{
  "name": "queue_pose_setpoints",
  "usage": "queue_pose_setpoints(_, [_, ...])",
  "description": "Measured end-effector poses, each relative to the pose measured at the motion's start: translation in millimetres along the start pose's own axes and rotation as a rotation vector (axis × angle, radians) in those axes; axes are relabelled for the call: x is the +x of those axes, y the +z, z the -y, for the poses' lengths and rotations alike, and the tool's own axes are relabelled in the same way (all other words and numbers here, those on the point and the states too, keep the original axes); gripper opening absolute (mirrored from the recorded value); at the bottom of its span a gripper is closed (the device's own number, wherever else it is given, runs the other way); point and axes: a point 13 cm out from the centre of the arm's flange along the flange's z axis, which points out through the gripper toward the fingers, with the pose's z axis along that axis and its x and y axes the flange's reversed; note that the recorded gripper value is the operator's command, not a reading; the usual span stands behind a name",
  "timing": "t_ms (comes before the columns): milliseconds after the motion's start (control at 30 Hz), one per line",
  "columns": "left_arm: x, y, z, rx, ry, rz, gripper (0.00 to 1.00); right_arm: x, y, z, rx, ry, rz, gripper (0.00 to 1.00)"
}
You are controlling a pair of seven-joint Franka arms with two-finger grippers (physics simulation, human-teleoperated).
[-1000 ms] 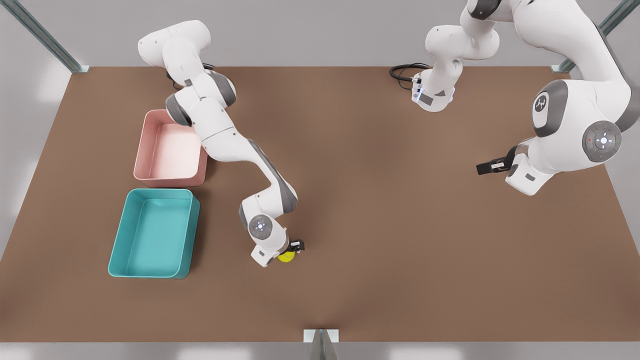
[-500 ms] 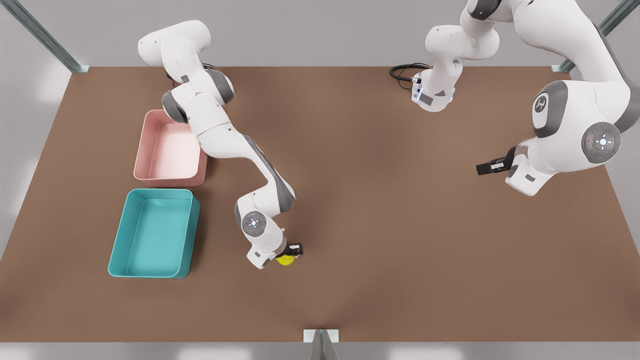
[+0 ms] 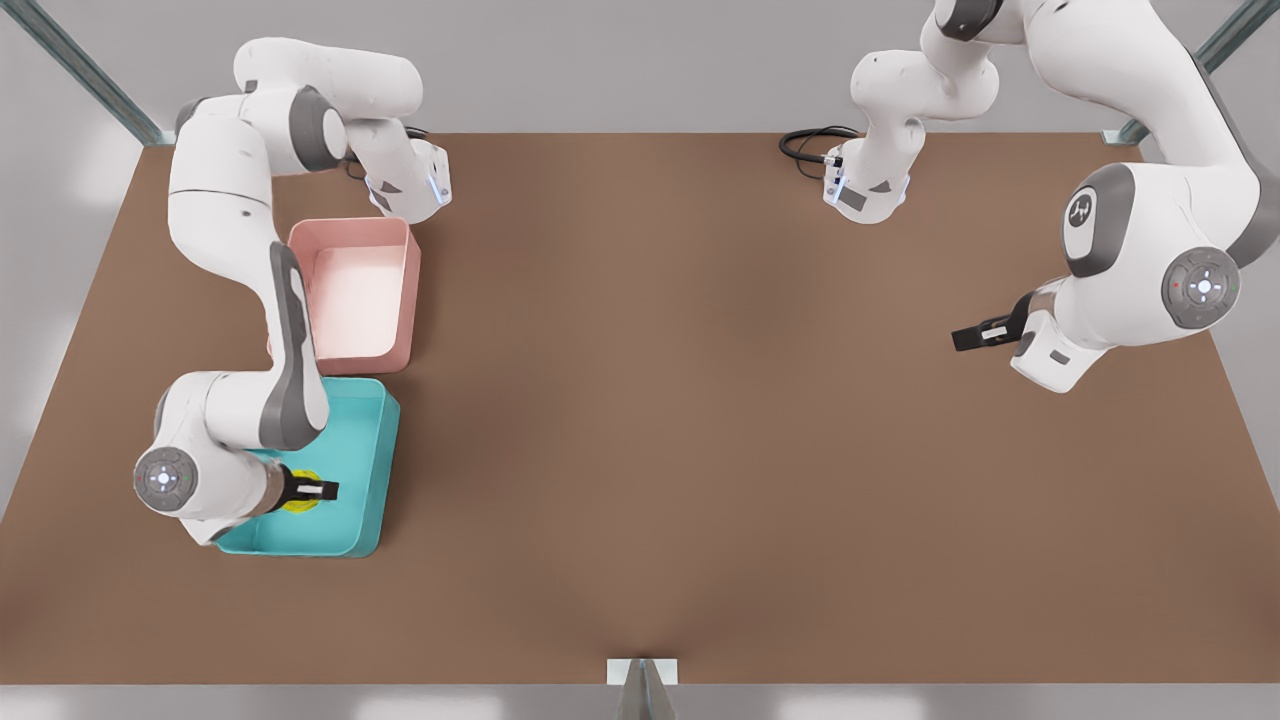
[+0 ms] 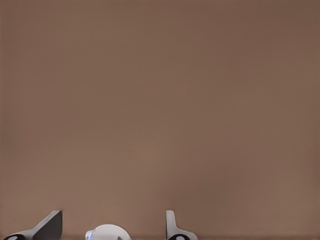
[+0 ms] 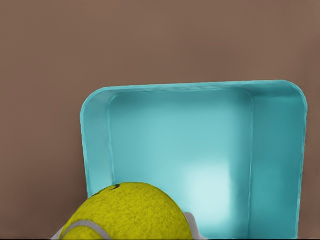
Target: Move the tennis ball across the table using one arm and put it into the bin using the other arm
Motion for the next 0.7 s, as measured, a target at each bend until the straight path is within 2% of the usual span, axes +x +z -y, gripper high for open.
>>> queue_pose_setpoints(200, [0,1,0,0.0,-0.002,-0.001,1.0,18,23,41,0.021,-0.079,-0.099,1.0])
queue_pose_setpoints(333, [0,0,0,0.0,-0.003,-0.001,1.0,33,-58,29,0.03,-0.115,-0.05,1.0])
queue_pose_setpoints(433, [1,0,0,0.0,-0.003,-0.001,1.0,85,-186,36,0.055,-0.093,0.046,1.0])
queue_pose_setpoints(500, [1,0,0,-0.001,-0.004,-0.002,1.0,139,-236,31,0.041,-0.091,0.059,1.0])
queue_pose_setpoints(600, [1,0,0,-0.001,-0.004,-0.002,1.0,199,-249,28,0.013,-0.085,0.021,1.0])
queue_pose_setpoints(700, [1,0,0,-0.001,-0.004,-0.003,1.0,220,-249,27,-0.005,-0.074,0.001,1.0])
